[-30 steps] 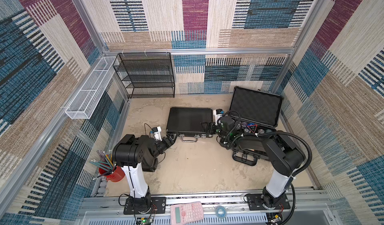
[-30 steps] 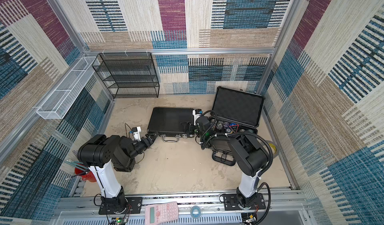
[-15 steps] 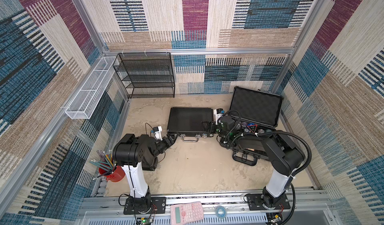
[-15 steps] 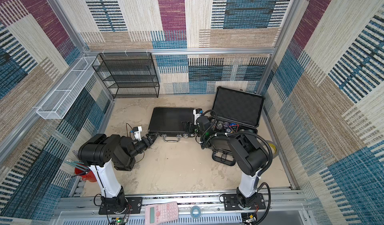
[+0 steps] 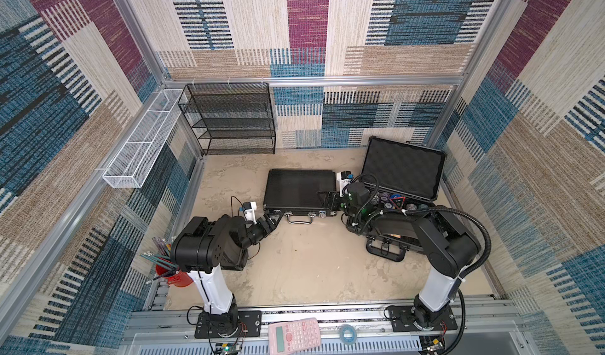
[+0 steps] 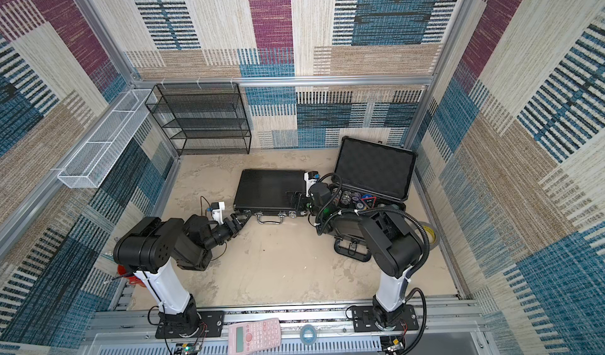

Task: Open the poker set cases
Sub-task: Open the fastener on the poker set case.

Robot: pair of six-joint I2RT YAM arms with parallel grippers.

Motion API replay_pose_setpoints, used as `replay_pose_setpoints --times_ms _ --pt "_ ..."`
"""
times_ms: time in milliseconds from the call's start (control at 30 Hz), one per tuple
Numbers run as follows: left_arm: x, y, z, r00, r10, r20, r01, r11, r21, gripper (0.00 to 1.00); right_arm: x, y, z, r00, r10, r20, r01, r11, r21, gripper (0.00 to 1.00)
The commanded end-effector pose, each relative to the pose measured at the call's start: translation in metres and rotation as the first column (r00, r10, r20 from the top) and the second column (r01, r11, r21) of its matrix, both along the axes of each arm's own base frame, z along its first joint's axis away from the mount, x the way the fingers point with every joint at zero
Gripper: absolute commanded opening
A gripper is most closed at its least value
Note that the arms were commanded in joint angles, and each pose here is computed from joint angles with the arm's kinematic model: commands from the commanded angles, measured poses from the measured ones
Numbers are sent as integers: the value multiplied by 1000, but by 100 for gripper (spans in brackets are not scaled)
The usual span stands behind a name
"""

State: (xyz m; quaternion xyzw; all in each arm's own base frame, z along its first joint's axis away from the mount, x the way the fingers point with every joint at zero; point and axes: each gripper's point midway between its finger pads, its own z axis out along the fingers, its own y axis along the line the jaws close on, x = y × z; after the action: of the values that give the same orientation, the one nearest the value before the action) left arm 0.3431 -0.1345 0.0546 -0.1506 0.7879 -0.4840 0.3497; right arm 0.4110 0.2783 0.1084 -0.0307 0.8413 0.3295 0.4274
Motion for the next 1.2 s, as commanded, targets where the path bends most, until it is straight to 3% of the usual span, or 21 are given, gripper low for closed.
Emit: replay_pose_setpoints --times_ms 0,333,1167 --pt "-20 14 -51 974 47 -223 -17 991 135 82 -18 -12 -44 987 -19 -159 3 995 -99 81" --pt "-5 13 -46 973 35 -227 3 986 164 86 -17 -11 -43 987 -19 -157 3 995 -100 81" --pt "2 1 -56 973 -11 -232 29 997 75 89 -16 -11 -47 985 -22 -170 3 994 -109 82"
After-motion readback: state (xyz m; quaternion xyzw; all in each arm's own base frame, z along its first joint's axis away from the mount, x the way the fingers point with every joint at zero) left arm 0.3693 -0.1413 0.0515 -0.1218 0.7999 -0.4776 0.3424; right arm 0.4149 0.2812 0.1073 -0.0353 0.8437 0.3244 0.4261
